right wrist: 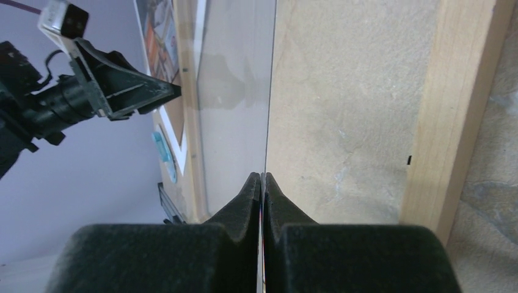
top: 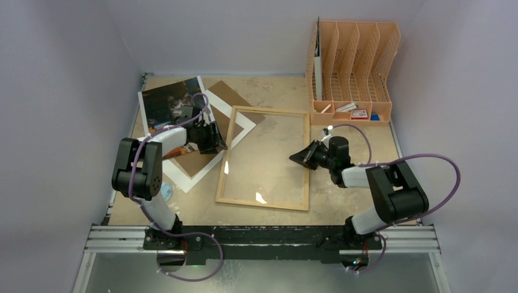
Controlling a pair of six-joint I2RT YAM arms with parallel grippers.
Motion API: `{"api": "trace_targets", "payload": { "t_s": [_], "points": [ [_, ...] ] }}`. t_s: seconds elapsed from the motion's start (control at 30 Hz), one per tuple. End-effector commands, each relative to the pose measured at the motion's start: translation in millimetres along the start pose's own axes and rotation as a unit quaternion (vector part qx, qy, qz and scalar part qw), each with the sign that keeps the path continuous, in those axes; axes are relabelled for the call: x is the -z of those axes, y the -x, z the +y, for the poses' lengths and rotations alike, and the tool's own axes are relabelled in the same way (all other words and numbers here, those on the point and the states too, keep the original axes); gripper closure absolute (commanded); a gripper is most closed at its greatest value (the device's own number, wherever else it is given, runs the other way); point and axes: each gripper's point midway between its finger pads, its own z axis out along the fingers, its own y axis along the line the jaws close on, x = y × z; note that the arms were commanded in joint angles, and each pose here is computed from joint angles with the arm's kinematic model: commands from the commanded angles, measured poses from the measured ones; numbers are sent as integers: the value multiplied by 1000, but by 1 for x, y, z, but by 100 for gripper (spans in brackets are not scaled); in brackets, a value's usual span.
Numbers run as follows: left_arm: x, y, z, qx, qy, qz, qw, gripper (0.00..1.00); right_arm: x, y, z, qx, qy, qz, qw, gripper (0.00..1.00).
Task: Put the photo into the frame
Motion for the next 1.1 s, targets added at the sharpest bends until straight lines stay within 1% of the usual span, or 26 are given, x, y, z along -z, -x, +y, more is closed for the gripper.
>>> {"api": "trace_targets", "payload": {
  "t_s": [0.0, 0.23, 0.47, 0.67, 0.93, 1.07],
  "points": [
    [-4, -2, -2, 2, -12, 2, 1000, 49, 2, 14, 11, 6, 16, -34, 999, 100],
    [-7, -3, -1, 0, -14, 6, 1000, 50, -1, 20, 11, 43, 12, -40, 998, 100],
    [-8, -3, -1, -1, -14, 8, 1000, 51, -6, 22, 9, 53, 13, -38, 998, 100],
    [-9, -2, -1, -1, -13, 9, 1000, 51, -7, 19, 9, 42, 17, -32, 998, 100],
    [-10, -2, -1, 0, -13, 10, 1000, 51, -3, 4, 10, -3, 31, -8, 999, 100],
    [-11, -1, -1, 1, -13, 9, 1000, 52, 0, 0, 7, -10, 25, -5, 1000, 100]
  ]
}}
